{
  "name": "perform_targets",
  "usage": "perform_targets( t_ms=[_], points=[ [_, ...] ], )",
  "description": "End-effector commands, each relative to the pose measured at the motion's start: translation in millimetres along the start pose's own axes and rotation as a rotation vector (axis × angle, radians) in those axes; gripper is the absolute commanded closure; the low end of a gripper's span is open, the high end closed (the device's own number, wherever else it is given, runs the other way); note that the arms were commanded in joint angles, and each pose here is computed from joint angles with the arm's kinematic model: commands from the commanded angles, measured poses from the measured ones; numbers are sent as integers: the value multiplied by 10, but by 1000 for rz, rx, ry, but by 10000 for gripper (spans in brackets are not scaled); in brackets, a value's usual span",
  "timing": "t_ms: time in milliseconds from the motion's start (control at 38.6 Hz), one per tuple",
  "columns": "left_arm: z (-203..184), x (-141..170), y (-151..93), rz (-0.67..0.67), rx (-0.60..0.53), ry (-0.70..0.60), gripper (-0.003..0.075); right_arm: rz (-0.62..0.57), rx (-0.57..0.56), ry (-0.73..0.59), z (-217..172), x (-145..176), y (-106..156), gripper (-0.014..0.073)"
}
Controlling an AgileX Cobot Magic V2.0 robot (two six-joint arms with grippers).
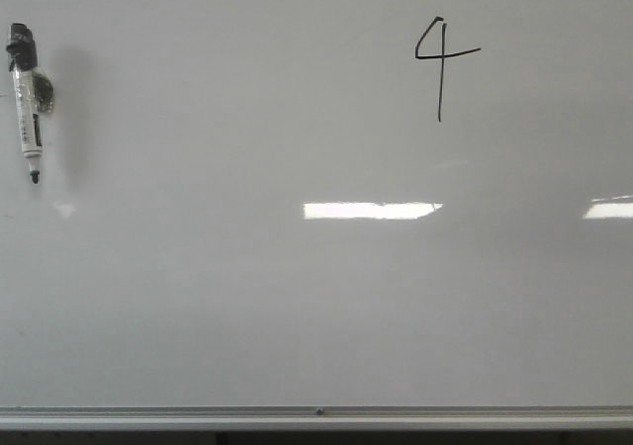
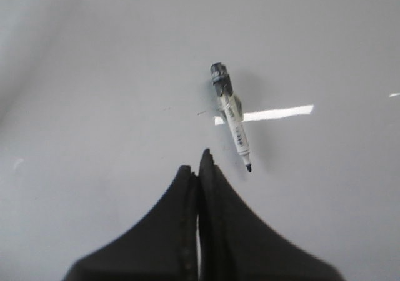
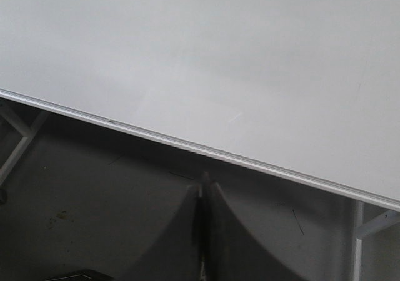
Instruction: Write number 4 on whiteboard
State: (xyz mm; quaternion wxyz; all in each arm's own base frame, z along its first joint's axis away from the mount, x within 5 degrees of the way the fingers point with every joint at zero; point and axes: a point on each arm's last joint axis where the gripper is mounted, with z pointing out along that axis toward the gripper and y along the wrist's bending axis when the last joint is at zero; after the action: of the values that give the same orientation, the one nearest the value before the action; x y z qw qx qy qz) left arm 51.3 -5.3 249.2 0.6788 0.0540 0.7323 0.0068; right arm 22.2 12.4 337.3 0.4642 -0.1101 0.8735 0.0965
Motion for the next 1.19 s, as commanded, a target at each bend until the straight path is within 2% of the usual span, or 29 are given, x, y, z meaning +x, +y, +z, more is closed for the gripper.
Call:
perform_targets(
  t_ms=[0, 259, 311, 440, 828, 1010, 1165],
  points=[
    [26, -19, 33, -13, -50, -102, 741, -3, 12, -81, -34, -122, -4, 664],
    [58, 235, 39, -60, -80, -189, 740, -3, 12, -81, -34, -122, -4, 664],
    [48, 277, 35, -23, -83, -194, 741, -3, 12, -81, -34, -122, -4, 664],
    [57, 372, 26, -57, -79, -191, 741, -3, 12, -80, -34, -122, -4, 664],
    [47, 326, 30, -58, -81, -240, 741, -3, 12, -81, -34, -122, -4, 664],
    [49, 323, -4, -45, -19, -243, 741, -3, 12, -81, -34, -122, -4, 664],
    [44, 305, -7, -51, -12, -264, 741, -3, 12, -81, -34, -122, -4, 664]
  ],
)
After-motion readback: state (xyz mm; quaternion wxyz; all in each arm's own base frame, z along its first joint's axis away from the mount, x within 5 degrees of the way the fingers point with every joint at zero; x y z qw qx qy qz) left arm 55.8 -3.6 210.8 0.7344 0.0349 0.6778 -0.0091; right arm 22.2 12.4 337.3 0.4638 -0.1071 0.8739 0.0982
